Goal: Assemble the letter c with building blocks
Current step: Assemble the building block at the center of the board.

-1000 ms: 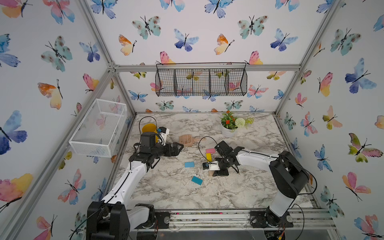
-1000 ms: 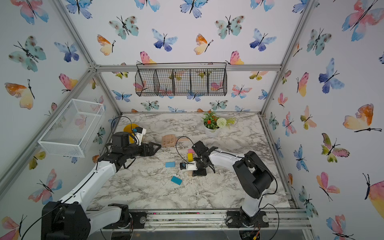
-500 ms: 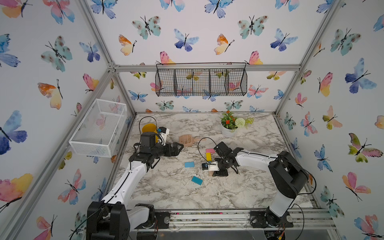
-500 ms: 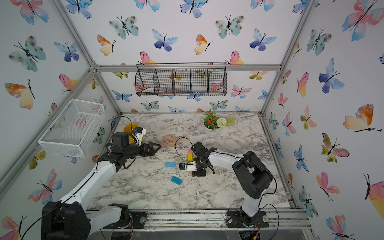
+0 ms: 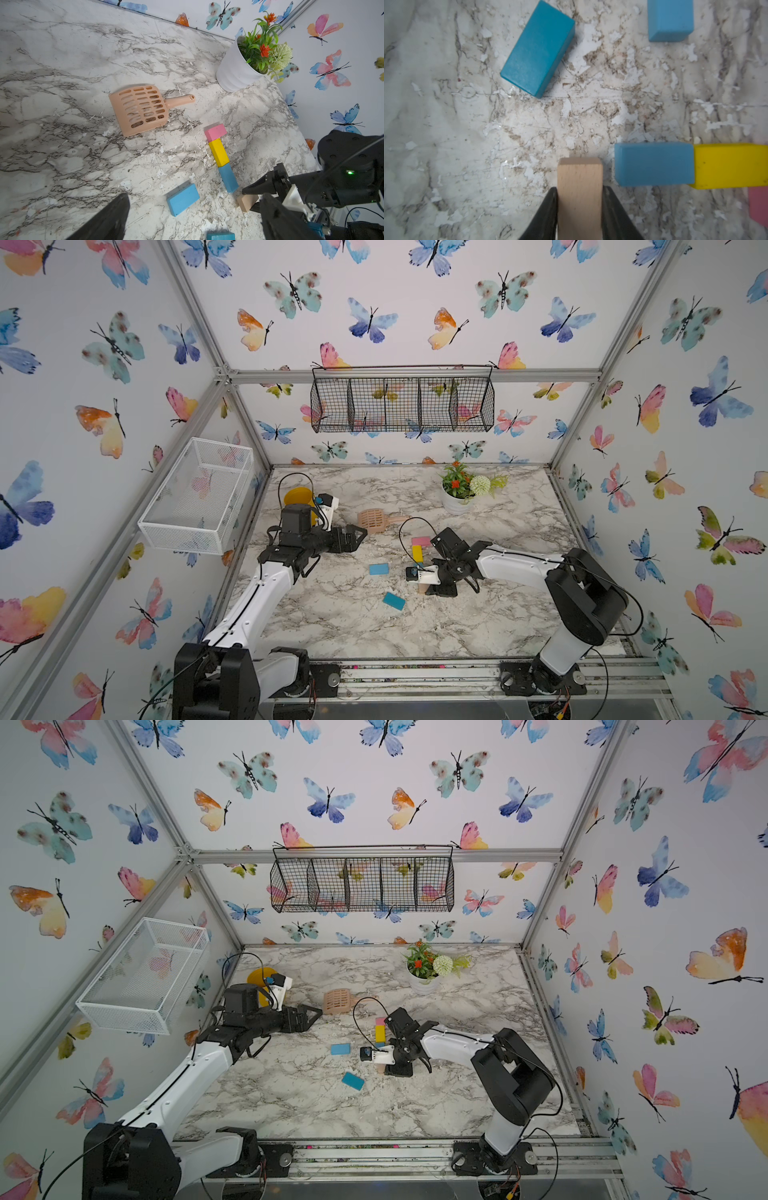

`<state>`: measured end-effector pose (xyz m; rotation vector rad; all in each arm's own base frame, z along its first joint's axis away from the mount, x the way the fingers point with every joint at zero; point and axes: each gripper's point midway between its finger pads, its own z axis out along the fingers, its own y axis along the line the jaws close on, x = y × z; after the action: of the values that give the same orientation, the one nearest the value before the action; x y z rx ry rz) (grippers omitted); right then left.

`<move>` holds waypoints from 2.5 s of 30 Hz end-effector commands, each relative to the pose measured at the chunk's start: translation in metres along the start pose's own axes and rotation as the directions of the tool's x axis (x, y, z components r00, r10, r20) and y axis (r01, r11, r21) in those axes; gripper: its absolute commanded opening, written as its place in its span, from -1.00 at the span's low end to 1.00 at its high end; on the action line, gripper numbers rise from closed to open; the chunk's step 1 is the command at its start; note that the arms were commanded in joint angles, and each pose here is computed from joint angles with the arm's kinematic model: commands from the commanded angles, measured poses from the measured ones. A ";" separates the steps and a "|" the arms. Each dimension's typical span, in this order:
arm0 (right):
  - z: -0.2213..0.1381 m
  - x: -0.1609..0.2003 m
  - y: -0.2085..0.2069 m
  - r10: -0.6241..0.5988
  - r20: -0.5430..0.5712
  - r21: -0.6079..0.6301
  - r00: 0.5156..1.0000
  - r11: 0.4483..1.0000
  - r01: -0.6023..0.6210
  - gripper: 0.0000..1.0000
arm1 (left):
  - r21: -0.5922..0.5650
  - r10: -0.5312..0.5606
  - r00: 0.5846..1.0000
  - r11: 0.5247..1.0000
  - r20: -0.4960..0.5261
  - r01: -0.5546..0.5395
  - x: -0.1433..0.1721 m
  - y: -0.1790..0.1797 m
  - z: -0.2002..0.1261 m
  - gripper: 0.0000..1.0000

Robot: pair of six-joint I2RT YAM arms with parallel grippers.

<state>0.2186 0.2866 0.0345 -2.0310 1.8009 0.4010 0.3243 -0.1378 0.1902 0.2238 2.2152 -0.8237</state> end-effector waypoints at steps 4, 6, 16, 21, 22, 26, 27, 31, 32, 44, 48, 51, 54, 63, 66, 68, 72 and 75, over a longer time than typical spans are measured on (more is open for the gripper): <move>-0.018 -0.016 -0.005 0.040 0.073 0.058 0.997 0.997 -0.044 0.03 | 0.007 0.003 1.000 1.000 -0.003 -0.003 0.004 0.001 -0.001 0.97; -0.017 -0.016 -0.004 0.052 0.067 0.046 0.996 0.997 -0.055 0.04 | 0.007 0.004 1.000 1.000 -0.003 -0.004 0.004 0.001 -0.001 0.97; -0.023 -0.008 0.009 0.188 0.069 0.023 0.980 0.982 -0.190 -0.08 | 0.006 0.005 1.000 1.000 -0.001 -0.005 0.003 0.001 -0.001 0.97; -0.026 -0.004 0.010 0.393 0.085 0.039 0.916 0.917 -0.397 -0.22 | 0.006 0.009 1.000 1.000 0.003 -0.009 0.003 0.000 -0.002 0.97; -0.026 -0.002 0.008 0.446 0.083 0.047 0.891 0.891 -0.451 -0.22 | 0.006 0.009 1.000 1.000 0.001 -0.009 0.003 0.000 -0.002 0.97; -0.030 0.000 0.004 0.627 0.099 0.061 0.773 0.771 -0.634 -0.20 | 0.005 0.009 1.000 1.000 0.002 -0.009 0.003 0.000 -0.002 0.97; -0.031 -0.001 0.005 0.655 0.112 0.050 0.747 0.747 -0.663 -0.20 | 0.007 0.009 1.000 1.000 0.001 -0.009 0.003 0.000 -0.002 0.97; -0.043 -0.008 0.004 0.738 0.171 0.030 0.653 0.658 -0.752 -0.22 | 0.004 0.010 1.000 1.000 0.003 -0.010 0.003 0.000 -0.002 0.97; -0.048 -0.010 0.002 0.753 0.189 0.032 0.630 0.637 -0.771 -0.22 | 0.006 0.010 1.000 1.000 0.004 -0.010 0.002 0.000 -0.003 0.97; -0.063 -0.017 0.012 0.916 0.280 -0.132 0.287 0.333 -0.934 -0.21 | 0.006 0.009 1.000 1.000 0.005 -0.009 0.003 0.000 -0.003 0.97; -0.061 -0.017 0.013 0.940 0.278 -0.172 0.198 0.252 -0.953 -0.21 | 0.007 0.006 1.000 1.000 0.002 -0.006 0.003 0.000 -0.002 0.97; -0.053 -0.002 0.014 0.957 0.255 -0.128 0.142 0.179 -0.975 -0.22 | 0.008 0.002 1.000 1.000 -0.002 -0.002 0.004 0.000 -0.002 0.97; -0.048 0.007 0.020 0.971 0.222 -0.109 0.092 0.119 -0.987 -0.24 | 0.006 0.003 1.000 1.000 -0.002 -0.003 0.004 0.001 -0.002 0.97; -0.042 0.016 0.027 0.982 0.185 -0.112 -0.033 -0.012 -0.994 -0.29 | 0.009 0.002 1.000 1.000 -0.002 -0.002 0.003 0.000 -0.001 0.97; -0.037 0.024 0.031 0.981 0.177 -0.098 -0.075 -0.058 -0.993 -0.33 | 0.009 0.004 1.000 1.000 -0.002 -0.004 0.003 0.000 -0.001 0.97; -0.033 0.028 0.034 0.981 0.172 -0.101 -0.094 -0.077 -0.992 -0.34 | 0.010 0.007 1.000 1.000 0.001 -0.007 0.003 0.000 -0.002 0.97; -0.028 0.029 0.035 0.980 0.166 -0.118 -0.113 -0.094 -0.988 -0.36 | 0.009 0.008 1.000 1.000 0.001 -0.008 0.003 -0.001 -0.002 0.97; -0.025 0.025 0.033 0.979 0.165 -0.138 -0.121 -0.099 -0.985 -0.40 | 0.010 0.008 1.000 1.000 0.002 -0.008 0.002 -0.001 -0.002 0.97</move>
<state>0.1842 0.2440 0.0410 0.0093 2.8060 0.8754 0.3239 -0.1377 0.1897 0.2237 2.2162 -0.8232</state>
